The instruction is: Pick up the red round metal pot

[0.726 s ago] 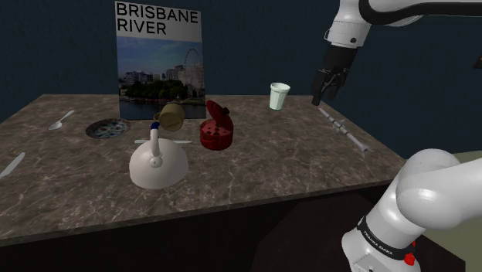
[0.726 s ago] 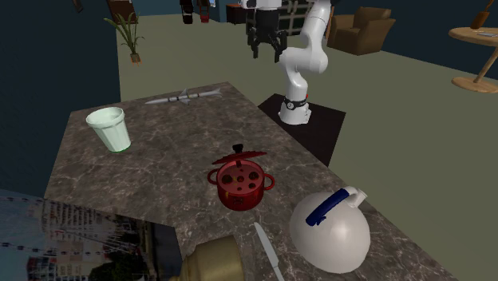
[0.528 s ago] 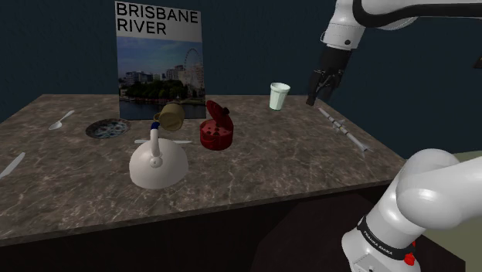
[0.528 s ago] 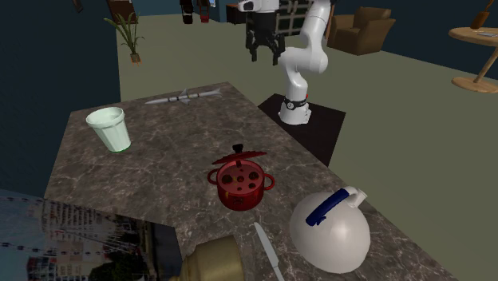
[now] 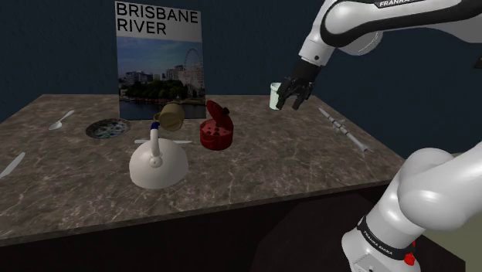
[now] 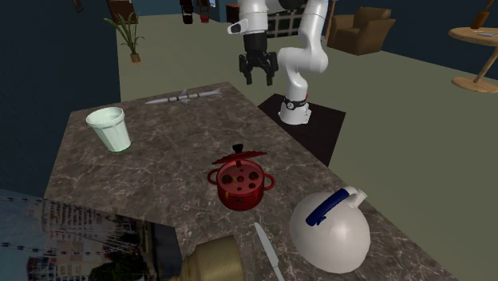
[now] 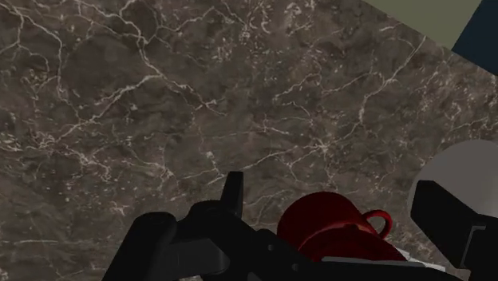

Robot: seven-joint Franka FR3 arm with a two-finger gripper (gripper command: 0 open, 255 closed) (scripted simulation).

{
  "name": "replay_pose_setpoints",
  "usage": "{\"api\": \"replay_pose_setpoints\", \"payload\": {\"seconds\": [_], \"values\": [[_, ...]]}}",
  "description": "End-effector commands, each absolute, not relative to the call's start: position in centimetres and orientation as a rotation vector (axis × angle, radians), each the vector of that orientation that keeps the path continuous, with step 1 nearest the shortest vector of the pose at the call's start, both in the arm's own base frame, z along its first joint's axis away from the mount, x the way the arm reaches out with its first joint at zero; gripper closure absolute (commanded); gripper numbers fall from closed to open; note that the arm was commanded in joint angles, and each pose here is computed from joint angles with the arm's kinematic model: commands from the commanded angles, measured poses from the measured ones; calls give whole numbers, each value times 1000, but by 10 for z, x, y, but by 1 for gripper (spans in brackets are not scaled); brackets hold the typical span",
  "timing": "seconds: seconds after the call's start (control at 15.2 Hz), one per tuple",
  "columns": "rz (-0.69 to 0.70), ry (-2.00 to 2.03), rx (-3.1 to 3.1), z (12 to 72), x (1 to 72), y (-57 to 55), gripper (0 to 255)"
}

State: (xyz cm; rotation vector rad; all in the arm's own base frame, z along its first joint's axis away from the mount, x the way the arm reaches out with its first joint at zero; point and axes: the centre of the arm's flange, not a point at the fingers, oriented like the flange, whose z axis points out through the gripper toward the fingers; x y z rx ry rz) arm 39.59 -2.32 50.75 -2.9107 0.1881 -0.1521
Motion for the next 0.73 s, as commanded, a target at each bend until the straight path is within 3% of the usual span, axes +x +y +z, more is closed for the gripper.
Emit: {"api": "replay_pose_setpoints", "payload": {"seconds": [0.0,0.66], "values": [[-194,215,-2858,497,415,-20,0],[-357,319,-2597,446,513,-12,0]]}}
